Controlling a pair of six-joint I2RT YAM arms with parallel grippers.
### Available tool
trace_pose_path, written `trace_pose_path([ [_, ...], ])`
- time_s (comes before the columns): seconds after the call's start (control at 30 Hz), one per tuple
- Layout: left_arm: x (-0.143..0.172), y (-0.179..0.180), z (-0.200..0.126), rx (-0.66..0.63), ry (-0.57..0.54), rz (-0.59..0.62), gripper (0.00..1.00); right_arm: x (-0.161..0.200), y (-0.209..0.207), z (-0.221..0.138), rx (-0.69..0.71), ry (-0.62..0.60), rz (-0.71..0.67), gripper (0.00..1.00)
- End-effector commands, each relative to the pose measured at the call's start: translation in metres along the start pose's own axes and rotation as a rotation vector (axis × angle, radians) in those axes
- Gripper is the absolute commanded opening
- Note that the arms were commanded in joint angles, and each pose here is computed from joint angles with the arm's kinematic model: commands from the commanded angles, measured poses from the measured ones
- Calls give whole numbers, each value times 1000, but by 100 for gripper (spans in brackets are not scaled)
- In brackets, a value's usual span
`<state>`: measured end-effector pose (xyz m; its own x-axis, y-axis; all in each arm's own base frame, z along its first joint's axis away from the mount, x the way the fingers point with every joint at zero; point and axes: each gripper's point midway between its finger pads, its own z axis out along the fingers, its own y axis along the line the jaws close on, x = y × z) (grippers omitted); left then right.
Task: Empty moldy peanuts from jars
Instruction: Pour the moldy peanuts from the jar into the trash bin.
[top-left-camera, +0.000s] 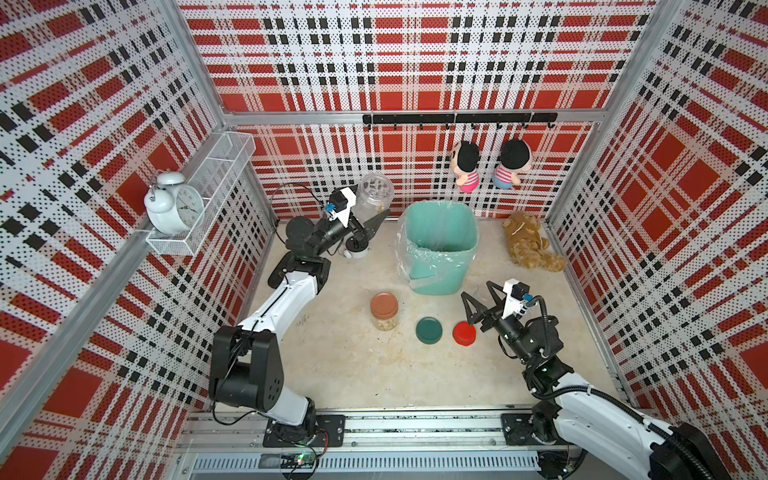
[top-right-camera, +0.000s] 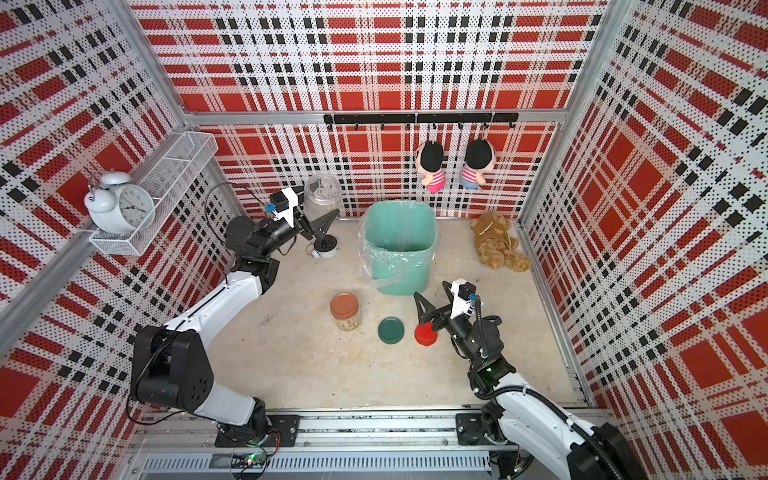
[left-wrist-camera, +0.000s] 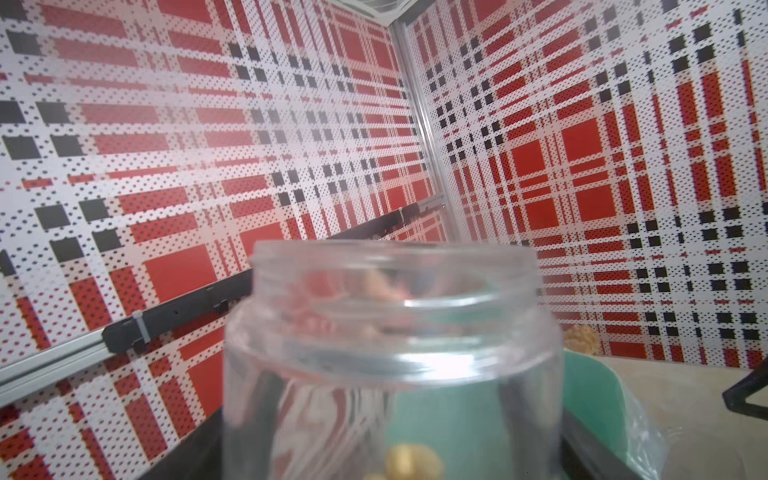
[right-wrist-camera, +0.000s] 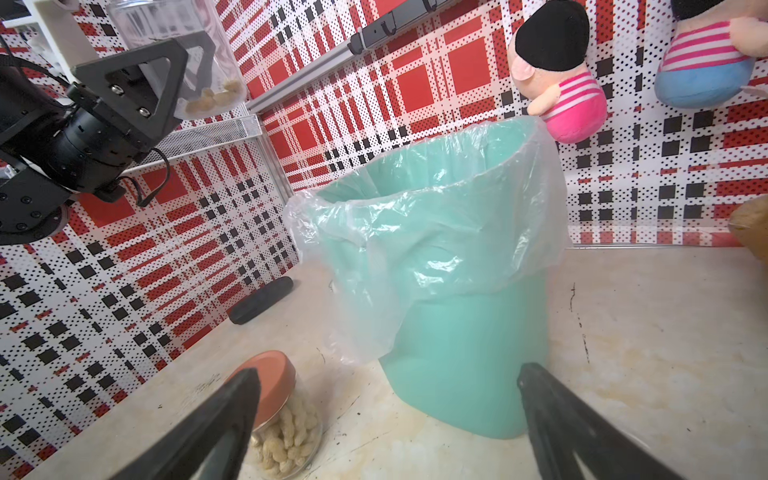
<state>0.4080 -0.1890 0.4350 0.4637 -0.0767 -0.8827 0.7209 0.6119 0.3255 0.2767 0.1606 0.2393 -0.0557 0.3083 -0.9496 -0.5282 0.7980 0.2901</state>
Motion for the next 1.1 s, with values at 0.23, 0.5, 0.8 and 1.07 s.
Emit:
trace_pose_path([
  [0.23, -3, -11, 38, -12, 197, 247, 0, -17, 3, 2, -12, -52, 2, 100],
  [0.5, 16, -14, 65, -86, 424, 487, 0, -17, 4, 3, -15, -48, 1, 100],
  [0.8, 25, -27, 104, -101, 748, 1037, 0, -17, 5, 4, -22, -48, 3, 100],
  [1.07, 75, -24, 115, 119, 1139, 1726, 0, -16, 4, 1, -25, -60, 14, 100],
])
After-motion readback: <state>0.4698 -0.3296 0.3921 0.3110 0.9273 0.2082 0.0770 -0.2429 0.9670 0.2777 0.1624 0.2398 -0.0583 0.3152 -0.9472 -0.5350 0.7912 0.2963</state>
